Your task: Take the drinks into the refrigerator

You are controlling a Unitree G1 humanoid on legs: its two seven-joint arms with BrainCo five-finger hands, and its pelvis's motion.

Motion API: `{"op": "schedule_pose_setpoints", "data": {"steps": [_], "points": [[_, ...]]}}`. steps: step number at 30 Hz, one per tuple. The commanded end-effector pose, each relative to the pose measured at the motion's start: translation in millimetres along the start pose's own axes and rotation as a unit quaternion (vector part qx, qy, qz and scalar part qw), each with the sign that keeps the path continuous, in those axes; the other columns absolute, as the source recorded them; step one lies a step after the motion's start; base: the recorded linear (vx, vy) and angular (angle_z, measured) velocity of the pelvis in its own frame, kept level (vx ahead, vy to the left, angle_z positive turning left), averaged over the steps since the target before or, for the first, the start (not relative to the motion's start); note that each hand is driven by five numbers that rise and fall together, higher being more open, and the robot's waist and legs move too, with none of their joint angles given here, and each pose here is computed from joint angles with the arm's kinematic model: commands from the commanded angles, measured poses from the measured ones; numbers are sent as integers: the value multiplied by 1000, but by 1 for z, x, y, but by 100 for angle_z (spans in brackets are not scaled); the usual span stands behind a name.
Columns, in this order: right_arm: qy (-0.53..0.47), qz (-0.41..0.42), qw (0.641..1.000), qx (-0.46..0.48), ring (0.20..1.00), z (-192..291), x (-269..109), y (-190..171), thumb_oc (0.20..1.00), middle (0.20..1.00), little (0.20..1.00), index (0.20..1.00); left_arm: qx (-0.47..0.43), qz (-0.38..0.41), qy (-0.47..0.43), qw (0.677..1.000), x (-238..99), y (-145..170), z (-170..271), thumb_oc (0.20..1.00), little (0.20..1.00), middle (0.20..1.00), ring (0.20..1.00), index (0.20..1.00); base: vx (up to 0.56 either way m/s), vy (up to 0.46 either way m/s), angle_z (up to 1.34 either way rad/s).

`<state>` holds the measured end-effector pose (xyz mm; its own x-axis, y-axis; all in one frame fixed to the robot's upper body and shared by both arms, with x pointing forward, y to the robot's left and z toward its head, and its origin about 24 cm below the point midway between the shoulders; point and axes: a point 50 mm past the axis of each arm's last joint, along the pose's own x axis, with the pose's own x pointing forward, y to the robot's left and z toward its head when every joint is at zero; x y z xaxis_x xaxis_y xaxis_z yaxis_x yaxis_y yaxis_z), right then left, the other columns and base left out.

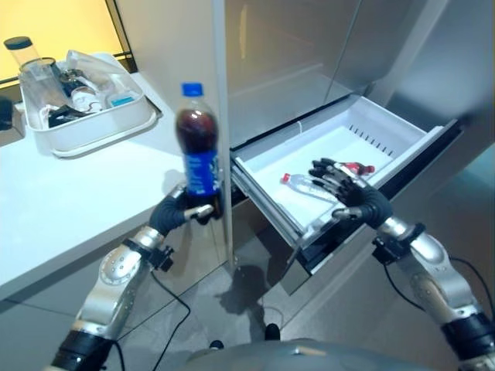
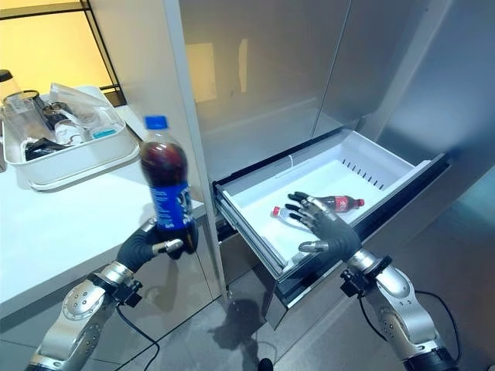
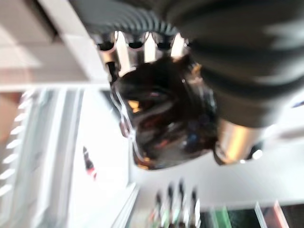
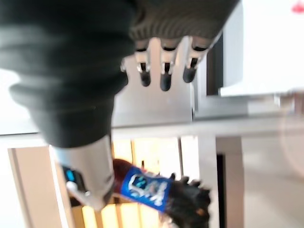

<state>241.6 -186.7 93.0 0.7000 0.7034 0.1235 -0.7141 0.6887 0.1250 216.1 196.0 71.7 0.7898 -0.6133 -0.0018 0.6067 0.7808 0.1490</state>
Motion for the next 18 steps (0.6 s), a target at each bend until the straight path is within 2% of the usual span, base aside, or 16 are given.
{"op": "schedule_pose_setpoints", "data": {"steps": [1,9,18], "points": [[-47,60,997,24,1000,24,26,-1,1000,1000,1000,1000,33,-98,-160,982,23,-11,68,200,200,200,200,200,0,0,0],[-66,102,989,87,1000,20,56,13,1000,1000,1000,1000,30,-166,-130,977,29,-25,62,200,200,200,200,200,0,0,0],[-85,124,983,102,1000,19,67,25,1000,1000,1000,1000,24,-169,-99,980,30,-29,46,200,200,200,200,200,0,0,0]]}}
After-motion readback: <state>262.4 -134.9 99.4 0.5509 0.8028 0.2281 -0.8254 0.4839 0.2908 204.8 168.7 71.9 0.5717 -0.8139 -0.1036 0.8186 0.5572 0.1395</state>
